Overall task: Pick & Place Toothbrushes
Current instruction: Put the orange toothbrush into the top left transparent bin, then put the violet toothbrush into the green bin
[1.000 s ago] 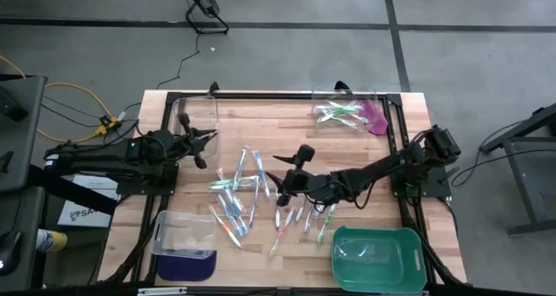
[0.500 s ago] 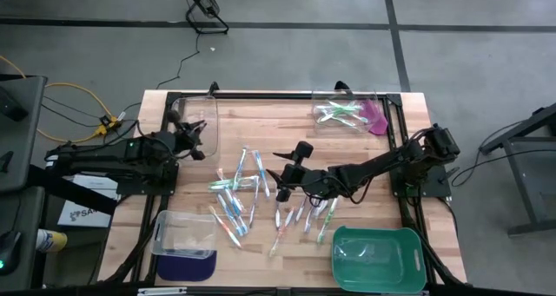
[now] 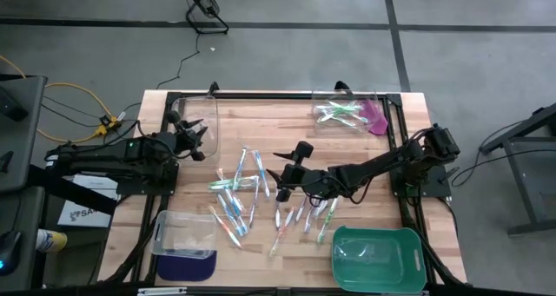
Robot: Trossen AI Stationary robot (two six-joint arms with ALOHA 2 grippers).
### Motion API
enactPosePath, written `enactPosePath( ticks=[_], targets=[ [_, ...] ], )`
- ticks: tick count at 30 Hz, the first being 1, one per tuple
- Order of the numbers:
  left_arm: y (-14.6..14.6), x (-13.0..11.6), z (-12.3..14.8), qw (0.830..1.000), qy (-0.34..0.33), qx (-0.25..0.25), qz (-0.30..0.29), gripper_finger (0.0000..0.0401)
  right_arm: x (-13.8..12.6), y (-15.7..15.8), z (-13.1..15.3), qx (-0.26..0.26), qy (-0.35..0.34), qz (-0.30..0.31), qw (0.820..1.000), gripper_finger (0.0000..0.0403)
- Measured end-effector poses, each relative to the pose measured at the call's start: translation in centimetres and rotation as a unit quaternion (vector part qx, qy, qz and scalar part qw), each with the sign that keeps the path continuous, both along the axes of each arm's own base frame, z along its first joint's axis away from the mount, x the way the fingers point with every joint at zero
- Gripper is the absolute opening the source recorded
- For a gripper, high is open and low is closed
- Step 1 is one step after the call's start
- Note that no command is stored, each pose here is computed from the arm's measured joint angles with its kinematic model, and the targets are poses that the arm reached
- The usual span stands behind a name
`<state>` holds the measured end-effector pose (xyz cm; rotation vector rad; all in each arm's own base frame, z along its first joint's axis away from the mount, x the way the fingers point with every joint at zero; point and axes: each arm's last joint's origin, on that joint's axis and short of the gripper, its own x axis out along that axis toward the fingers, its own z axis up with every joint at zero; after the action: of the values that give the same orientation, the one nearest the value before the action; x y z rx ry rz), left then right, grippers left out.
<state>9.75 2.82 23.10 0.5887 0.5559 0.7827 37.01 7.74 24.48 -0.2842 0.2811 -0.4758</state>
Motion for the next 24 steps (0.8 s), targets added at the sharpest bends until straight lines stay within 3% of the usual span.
enactPosePath(
  ticks=[6, 11, 16, 24],
  targets=[
    [0.08, -0.1, 0.03, 1.0, -0.007, 0.003, 0.023, 0.0185, -0.01, 0.0, -0.03, -0.001, 0.002, 0.0, 1.0, 0.0244],
    [0.25, -0.32, 0.15, 0.997, -0.026, 0.009, 0.076, 0.0217, -0.01, 0.0, -0.03, -0.001, 0.002, 0.0, 1.0, 0.0244],
    [0.37, -0.53, 0.22, 0.992, -0.044, 0.014, 0.121, 0.0221, -0.01, 0.0, -0.04, -0.001, 0.003, 0.0, 1.0, 0.0244],
    [0.38, -0.56, 0.23, 0.99, -0.051, 0.012, 0.128, 0.0221, -0.02, 0.0, -0.06, -0.001, 0.003, 0.0, 1.0, 0.0244]
  ],
)
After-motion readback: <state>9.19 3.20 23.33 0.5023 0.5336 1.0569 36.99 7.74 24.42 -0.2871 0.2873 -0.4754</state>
